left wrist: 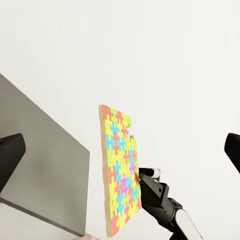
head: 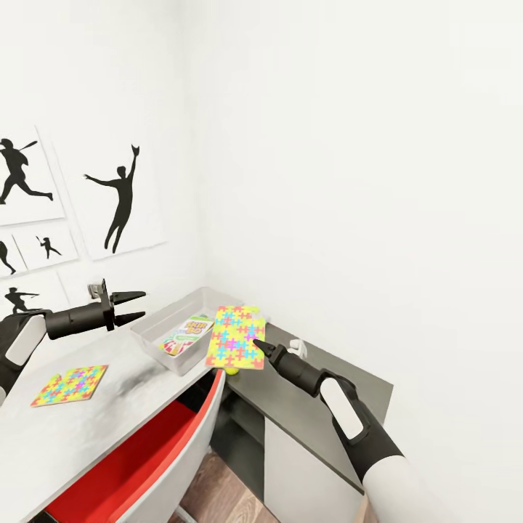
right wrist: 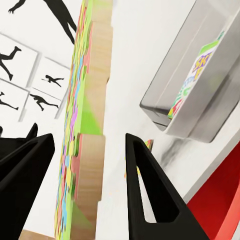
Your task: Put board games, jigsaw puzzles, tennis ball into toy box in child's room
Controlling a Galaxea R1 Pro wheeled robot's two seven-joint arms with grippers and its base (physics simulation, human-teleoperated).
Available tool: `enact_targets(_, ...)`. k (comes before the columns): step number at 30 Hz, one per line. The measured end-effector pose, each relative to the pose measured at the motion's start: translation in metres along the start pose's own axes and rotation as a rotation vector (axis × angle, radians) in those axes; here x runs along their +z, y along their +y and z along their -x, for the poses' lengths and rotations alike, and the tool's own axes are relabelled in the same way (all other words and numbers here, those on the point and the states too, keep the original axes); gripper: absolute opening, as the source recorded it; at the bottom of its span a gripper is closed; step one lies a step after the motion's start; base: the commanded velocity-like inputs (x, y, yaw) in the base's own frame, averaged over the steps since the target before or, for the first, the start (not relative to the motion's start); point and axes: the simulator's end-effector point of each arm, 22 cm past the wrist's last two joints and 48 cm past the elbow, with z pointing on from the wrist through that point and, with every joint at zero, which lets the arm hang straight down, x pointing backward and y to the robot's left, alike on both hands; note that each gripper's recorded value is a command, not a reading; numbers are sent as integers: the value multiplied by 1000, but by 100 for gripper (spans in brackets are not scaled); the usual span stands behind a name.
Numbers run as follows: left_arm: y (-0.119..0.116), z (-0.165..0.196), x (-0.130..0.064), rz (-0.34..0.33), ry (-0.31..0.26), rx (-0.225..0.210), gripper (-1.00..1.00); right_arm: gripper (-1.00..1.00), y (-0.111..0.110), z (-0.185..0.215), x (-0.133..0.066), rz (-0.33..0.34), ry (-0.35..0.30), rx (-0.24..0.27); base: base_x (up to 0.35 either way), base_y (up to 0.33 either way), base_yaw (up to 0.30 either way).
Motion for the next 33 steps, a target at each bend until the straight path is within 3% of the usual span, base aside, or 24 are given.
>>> enact_targets(16, -1, 2, -2, -2, -6, 0, 100, -100, 2, -1, 1, 2, 5, 13, 0, 0, 0)
enact_targets(20, -1, 2, -2, -2, -6, 0, 100, -100, 29, 20, 9, 25, 2, -17, 0, 0, 0)
enact_targets(25, 1, 3, -5, 3, -9, -1, 100, -100, 74, 55, 35, -16, -10, -55, 42, 4, 0)
enact_targets(28, 3, 7, -13, 15, -17, 3, 100, -100, 86, 85, 42, -72, -45, -49, 125, 88, 0)
enact_targets(33, 4, 11, -20, 25, -25, 5, 100, -100, 87, 113, 45, -128, -109, -66, 89, 63, 0)
